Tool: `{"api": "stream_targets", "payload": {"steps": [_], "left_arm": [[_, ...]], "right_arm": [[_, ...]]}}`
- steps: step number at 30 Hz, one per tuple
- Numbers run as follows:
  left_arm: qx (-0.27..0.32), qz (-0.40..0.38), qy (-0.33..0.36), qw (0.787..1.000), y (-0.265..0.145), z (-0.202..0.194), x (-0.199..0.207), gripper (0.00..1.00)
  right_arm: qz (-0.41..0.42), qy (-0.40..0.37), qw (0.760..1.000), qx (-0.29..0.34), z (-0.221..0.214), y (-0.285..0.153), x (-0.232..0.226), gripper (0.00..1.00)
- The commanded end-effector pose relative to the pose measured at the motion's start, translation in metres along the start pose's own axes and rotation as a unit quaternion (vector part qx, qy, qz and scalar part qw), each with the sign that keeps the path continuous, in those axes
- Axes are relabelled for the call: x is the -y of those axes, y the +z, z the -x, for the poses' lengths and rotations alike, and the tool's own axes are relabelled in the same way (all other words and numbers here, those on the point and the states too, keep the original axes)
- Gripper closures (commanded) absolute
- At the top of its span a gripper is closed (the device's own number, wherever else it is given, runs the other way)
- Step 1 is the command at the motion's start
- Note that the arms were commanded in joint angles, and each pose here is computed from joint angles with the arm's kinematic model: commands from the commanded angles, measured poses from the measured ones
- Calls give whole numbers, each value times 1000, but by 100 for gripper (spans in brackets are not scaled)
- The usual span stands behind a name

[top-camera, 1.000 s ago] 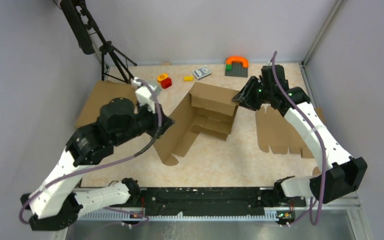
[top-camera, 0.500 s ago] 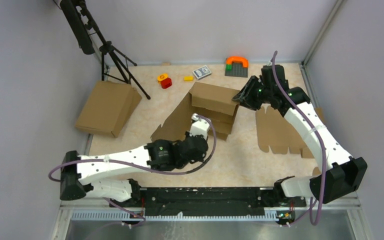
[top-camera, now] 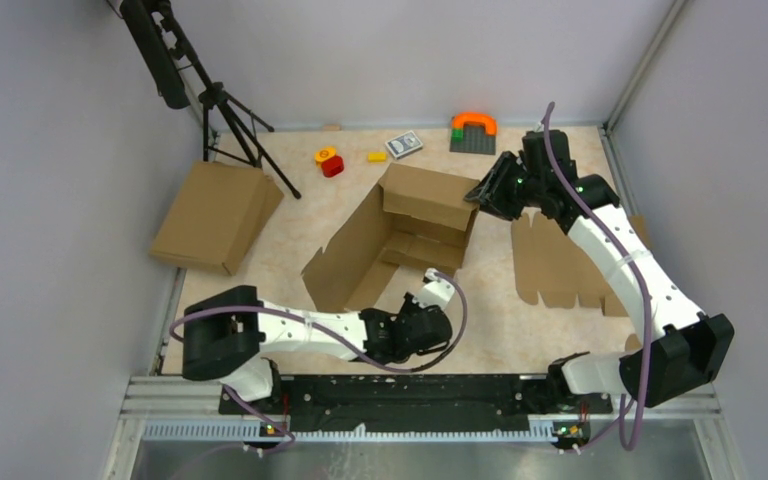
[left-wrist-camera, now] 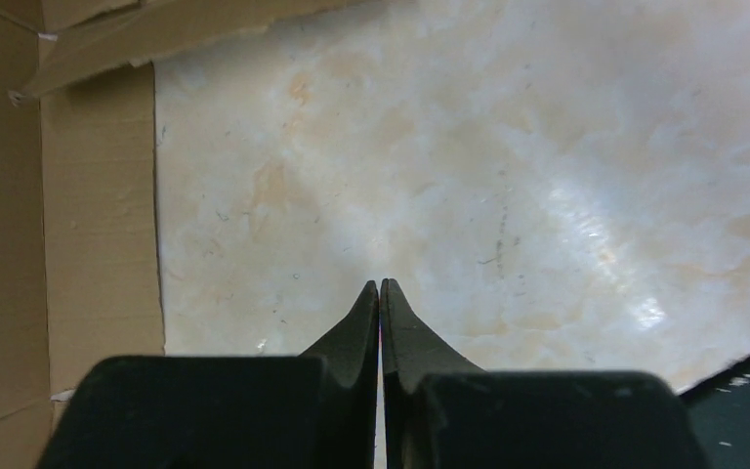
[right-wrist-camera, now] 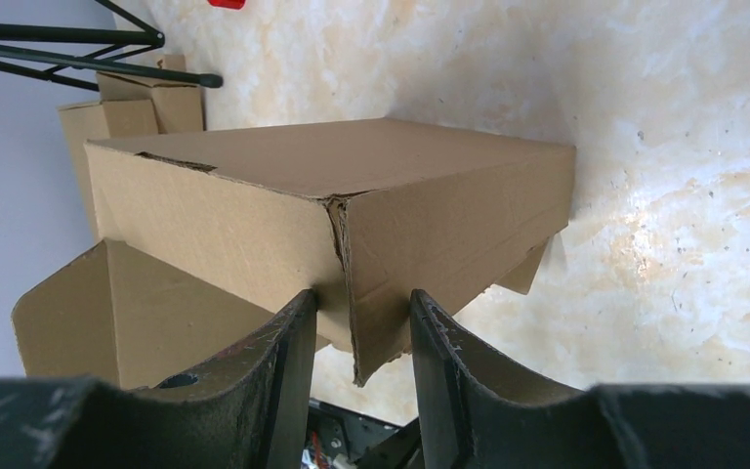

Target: Fold the paper box

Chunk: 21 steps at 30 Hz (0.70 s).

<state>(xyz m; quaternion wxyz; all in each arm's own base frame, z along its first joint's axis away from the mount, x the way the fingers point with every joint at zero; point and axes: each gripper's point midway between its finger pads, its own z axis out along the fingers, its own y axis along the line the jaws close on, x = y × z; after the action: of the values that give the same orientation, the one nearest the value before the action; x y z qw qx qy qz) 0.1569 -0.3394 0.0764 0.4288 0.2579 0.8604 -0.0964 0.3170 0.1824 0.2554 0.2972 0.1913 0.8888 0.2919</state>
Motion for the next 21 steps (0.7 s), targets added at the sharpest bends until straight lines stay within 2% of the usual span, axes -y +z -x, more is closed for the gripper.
{"api": "stream_targets", "payload": {"steps": [1,5,14,21], "left_arm": [[35,9,-14,999,22,2,-4,100],[41,18,-21,999,41,-4,-14,100],[89,59,7,994,70,1,-20,100],[102,42,-45,993,88,13,-40,100]], "right_arm": [[-5,-8,1000,8,1,-2,5,61],[-2,-10,1000,10,2,-4,3,61],[-2,-10,1000,12,4,-4,3,61],[-2,-12,1000,14,5,-5,3,61]]}}
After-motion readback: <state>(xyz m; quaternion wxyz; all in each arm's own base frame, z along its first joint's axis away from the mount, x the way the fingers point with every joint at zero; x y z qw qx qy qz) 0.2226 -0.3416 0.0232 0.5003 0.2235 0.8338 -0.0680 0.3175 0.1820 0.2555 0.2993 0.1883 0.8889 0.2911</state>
